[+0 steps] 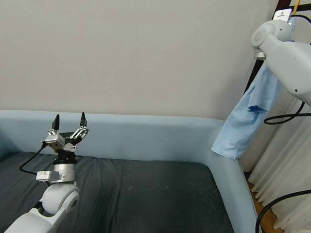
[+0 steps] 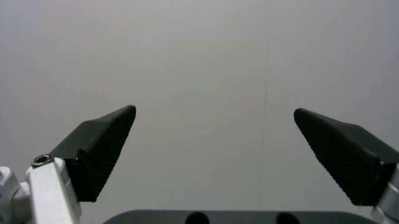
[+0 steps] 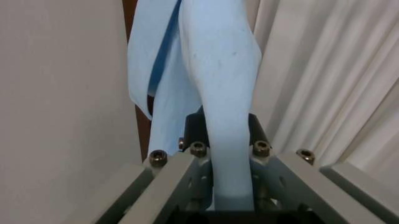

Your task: Pick up the clothes from the sofa and hang them on the clothes hanger.

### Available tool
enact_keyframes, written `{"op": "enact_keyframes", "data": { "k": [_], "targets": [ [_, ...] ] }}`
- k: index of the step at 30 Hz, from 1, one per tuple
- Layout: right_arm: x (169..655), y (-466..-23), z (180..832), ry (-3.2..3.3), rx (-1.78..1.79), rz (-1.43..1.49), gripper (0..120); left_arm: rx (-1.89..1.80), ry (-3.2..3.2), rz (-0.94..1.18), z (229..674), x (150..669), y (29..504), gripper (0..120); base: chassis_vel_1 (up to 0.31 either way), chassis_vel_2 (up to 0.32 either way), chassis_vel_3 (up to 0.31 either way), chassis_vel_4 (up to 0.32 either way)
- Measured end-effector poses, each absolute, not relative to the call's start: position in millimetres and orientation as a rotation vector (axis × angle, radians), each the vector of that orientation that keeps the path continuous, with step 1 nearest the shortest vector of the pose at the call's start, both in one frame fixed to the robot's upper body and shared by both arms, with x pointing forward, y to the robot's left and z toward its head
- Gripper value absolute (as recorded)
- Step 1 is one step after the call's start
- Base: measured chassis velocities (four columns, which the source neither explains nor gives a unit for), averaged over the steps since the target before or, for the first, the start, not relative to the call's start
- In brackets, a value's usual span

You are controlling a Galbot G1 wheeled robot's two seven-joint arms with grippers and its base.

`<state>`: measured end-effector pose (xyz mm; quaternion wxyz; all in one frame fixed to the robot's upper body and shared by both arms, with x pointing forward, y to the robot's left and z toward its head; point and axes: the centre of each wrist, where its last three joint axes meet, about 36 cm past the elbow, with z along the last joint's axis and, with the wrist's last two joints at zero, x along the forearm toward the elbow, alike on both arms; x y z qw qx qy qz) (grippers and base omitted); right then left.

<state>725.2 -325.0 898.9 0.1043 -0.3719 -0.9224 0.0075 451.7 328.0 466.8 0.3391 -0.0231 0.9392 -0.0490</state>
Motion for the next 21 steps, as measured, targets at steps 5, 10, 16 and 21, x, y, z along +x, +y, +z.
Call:
{"op": "enact_keyframes", "data": {
  "k": [5, 10, 16, 21],
  "targets": [
    [725, -326, 893, -2.718, -1.086, 0.014, 2, -0.060, 2.444, -0.124, 467, 455, 328, 100, 0.000, 0.000, 0.000, 0.000],
    [714, -324, 886, -2.740, -1.021, 0.000, 5, -0.055, 2.445, -0.125, 467, 455, 327, 100, 0.000, 0.000, 0.000, 0.000],
    [681, -302, 882, -2.852, -0.875, 0.008, 27, -0.048, 2.452, -0.144, 459, 449, 323, 100, 0.000, 0.000, 0.000, 0.000],
    [650, -287, 870, -2.942, -0.716, -0.044, 43, -0.032, 2.440, -0.172, 457, 439, 318, 100, 0.000, 0.000, 0.000, 0.000]
  ]
}}
